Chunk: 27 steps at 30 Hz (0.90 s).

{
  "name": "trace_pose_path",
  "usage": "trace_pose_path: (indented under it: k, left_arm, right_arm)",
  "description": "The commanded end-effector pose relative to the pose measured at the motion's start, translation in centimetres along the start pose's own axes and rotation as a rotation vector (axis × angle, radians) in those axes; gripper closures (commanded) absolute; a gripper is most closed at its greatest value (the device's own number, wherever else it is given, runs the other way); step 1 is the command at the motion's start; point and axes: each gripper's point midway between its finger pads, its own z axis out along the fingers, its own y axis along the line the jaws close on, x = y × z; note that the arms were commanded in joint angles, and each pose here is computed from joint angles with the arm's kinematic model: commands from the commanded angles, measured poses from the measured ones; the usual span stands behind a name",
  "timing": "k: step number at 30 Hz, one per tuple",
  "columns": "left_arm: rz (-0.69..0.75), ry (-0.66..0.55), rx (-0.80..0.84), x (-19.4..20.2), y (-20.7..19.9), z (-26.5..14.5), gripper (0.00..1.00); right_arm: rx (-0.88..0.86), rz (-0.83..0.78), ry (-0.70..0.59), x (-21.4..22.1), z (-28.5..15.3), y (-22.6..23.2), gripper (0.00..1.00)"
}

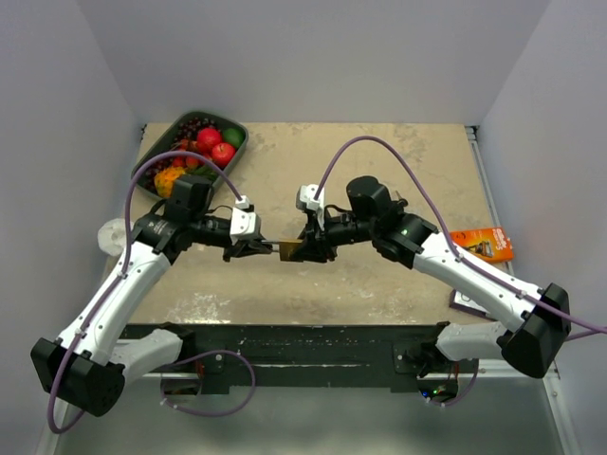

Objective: Lock with the key
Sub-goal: Lock the lock.

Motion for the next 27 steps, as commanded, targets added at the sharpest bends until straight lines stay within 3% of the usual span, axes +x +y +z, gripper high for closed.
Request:
trace_pose_path:
  k: [1, 4, 8, 16, 20, 23, 27]
  left_arm:
    - [-0.002, -0.033, 0.053, -0.6, -0.7, 0.3, 0.74]
    - [-0.021, -0.04, 0.071, -0.5, -0.9, 0.5, 0.6]
    - [-0.029, -0.022, 0.063, 0.2, -0.6, 0.7, 0.55]
    - [-0.033, -0.017, 0.064, 0.5, -0.7, 0.8, 0.78]
    - [-0.044, -0.009, 0.066, 1.0, -0.8, 0.9, 0.74]
    - [-0.051, -0.011, 0.071, 1.2, -1.0, 1.0, 0.79]
    - [-0.055, -0.028, 0.081, 0.8, -1.1, 1.0, 1.0]
  right_arm:
    - [-0.014, -0.144, -0.158, -5.0, -1.5, 1.1, 1.0]
    - [-0.013, -0.15, -0.159, -5.0, -1.5, 1.1, 1.0]
    - [-0.013, -0.153, -0.159, -5.0, -1.6, 1.2, 1.0]
    - [-0.007, -0.16, -0.173, -5.2, -1.6, 1.1, 1.0]
    - [-0.005, -0.163, -0.182, -5.5, -1.7, 1.1, 1.0]
    - [-0.004, -0.169, -0.188, -5.7, -1.8, 1.2, 1.0]
    - [0.0, -0.175, -0.196, -5.7, -1.8, 1.2, 1.0]
